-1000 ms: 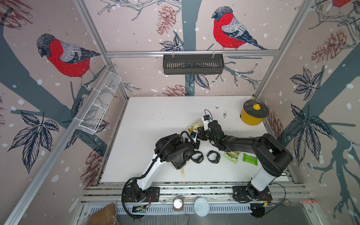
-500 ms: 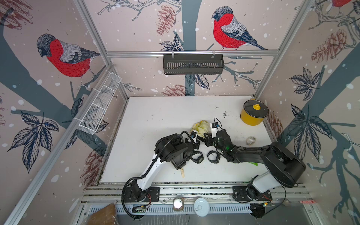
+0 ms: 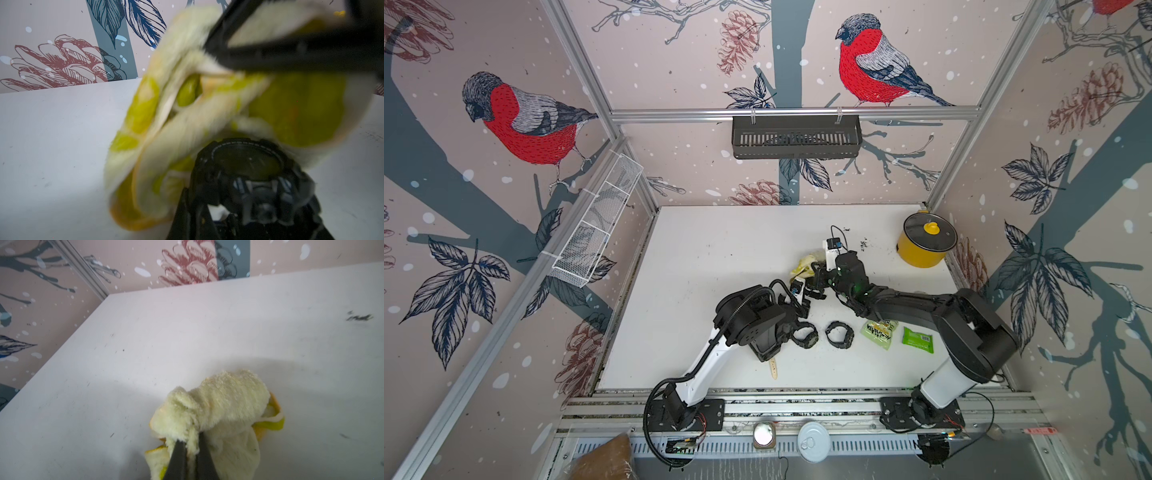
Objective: Wipe the watch dial
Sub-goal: Wipe the dirt from the watch dial.
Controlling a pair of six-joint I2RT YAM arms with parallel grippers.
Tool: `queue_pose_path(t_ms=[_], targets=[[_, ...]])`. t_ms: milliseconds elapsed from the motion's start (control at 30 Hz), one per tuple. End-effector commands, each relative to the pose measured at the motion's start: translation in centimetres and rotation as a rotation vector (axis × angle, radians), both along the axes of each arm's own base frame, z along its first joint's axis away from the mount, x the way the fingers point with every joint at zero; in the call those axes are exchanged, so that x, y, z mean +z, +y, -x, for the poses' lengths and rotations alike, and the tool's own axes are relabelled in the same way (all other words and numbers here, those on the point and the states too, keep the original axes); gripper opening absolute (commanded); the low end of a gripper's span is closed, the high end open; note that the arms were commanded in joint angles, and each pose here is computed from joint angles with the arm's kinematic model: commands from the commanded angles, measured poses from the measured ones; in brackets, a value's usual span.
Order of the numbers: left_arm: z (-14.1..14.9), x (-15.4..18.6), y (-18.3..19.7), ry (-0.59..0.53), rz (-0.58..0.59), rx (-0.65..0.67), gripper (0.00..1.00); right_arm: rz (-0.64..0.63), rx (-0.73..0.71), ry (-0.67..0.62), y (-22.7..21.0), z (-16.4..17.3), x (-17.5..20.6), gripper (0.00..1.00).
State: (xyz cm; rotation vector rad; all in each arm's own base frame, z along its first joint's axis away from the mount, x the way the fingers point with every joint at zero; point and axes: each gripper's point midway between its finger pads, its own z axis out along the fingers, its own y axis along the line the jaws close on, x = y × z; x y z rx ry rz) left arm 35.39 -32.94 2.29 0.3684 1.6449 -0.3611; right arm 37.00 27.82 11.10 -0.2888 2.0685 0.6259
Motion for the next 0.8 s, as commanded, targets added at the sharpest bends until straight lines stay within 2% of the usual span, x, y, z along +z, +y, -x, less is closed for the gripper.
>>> queue_pose_path(t_ms=[0,133,267,467,533,600,700,767], targets=[[0.0,1.3,1.0,-0.040,0.131,0.035,0.00,0.005,0.011,0.029,0.0,1.0,-2.2,0.05],[0.0,1.3,1.0,-0.039,0.131,0.034,0.00,-0.018,-0.011,0.081,-2.1,2.8,-4.6,0.05],[0.1,1.4,1.1,-0.040,0.136,0.037,0.00,0.014,-0.028,0.117,-4.0,4.7,-6.2,0.05],[0.1,1.3,1.1,-0.042,0.137,0.036,0.00,0.045,-0.057,0.132,-6.4,6.5,-6.8,0.05],[0.1,1.3,1.1,-0.041,0.138,0.036,0.00,0.032,-0.063,0.122,-6.4,6.3,-5.5,0.05],[0.1,1.4,1.1,-0.041,0.140,0.038,0.00,-0.010,-0.066,0.082,-5.6,5.4,-2.4,0.06],[0.2,1.3,1.1,-0.040,0.140,0.036,0.00,-0.073,-0.058,-0.037,-3.1,3.4,3.3,0.07],[0.2,1.3,1.1,-0.040,0.137,0.032,0.00,-0.082,-0.079,-0.089,-1.7,2.1,5.0,0.07]])
